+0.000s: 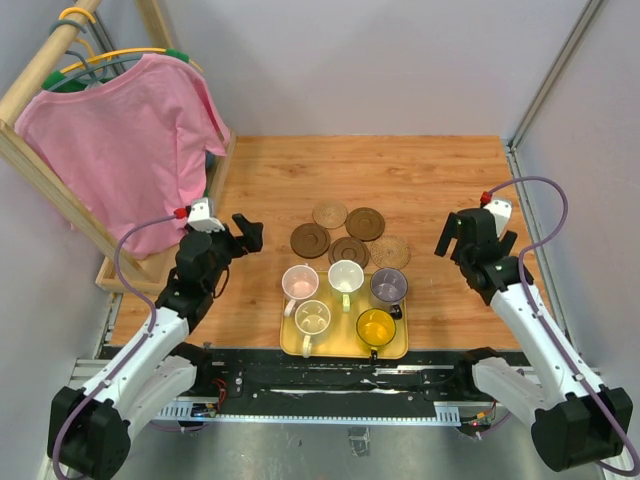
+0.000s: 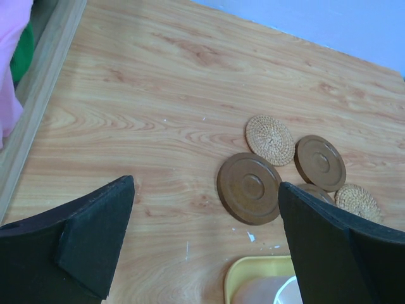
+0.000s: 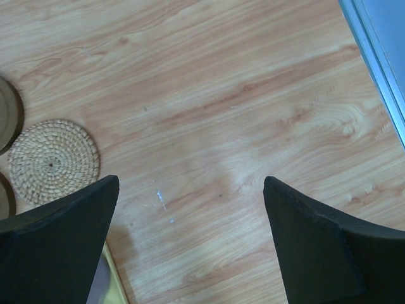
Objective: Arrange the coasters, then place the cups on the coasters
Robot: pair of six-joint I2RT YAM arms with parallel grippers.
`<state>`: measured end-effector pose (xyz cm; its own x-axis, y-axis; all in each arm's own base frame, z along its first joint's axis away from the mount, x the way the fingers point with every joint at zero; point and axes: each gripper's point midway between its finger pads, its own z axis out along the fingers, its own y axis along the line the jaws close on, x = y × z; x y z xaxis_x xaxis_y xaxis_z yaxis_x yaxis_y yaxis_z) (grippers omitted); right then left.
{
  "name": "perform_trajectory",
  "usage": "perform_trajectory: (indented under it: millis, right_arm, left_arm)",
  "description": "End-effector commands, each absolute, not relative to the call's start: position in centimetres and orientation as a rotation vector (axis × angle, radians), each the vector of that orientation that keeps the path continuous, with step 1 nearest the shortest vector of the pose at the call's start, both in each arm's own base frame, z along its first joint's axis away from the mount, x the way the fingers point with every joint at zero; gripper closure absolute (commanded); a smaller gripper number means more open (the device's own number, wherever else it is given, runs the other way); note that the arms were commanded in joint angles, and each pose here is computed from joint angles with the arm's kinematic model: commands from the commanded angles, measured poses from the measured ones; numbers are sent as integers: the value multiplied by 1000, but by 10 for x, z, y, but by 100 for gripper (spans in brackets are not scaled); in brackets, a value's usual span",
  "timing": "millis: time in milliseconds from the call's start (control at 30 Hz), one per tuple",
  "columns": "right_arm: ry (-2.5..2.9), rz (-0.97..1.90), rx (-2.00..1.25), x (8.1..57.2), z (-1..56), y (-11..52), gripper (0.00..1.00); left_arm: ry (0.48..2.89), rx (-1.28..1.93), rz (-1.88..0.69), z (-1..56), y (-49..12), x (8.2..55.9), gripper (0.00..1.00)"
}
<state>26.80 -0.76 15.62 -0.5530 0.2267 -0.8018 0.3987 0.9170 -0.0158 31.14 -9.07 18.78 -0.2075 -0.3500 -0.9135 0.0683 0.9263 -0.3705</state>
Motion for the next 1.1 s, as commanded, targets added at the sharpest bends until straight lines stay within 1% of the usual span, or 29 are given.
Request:
perform_trajectory:
  millis: [0, 267, 433, 500, 533, 567, 633, 667, 733, 800, 833, 900, 1067]
  right_arm:
    - [2142, -168, 385, 282, 173, 2, 2]
    - [2187, -81, 316, 313, 171, 25, 2]
    - [2262, 13, 229, 335, 158, 54, 31]
    - [2296, 26, 189, 340, 151, 64, 47]
    - [2302, 36, 175, 343, 151, 68, 55]
    - [2310, 50, 157, 345, 149, 74, 61]
    - [2316, 73, 127, 347, 147, 83, 72]
    - [2320, 87, 111, 347, 145, 87, 77]
    - [2321, 138, 78, 349, 143, 97, 86]
    - [2322, 191, 53, 350, 141, 107, 92]
    - [2326, 215, 39, 351, 139, 112, 94]
    - [2336, 260, 18, 353, 135, 121, 99]
    - [2396, 407, -81, 354, 118, 155, 99]
  left_arm:
    - [1730, -253, -349, 206, -85, 322, 0]
    - [1779, -232, -341, 205, -95, 345, 0]
    - [1829, -138, -393, 195, -117, 361, 0]
    - [1864, -126, -425, 183, -125, 364, 2]
    - [1880, -118, -443, 177, -129, 365, 9]
    - [1896, -110, -454, 171, -132, 366, 20]
    - [1917, -91, -486, 161, -140, 368, 47]
    - [1925, -77, -505, 156, -144, 367, 58]
    - [1933, -63, -531, 149, -149, 368, 78]
    - [1943, -30, -558, 144, -156, 368, 94]
    - [1951, -21, -569, 141, -158, 369, 99]
    - [1960, 1, -595, 137, -164, 371, 99]
    - [1993, 65, -685, 123, -182, 369, 99]
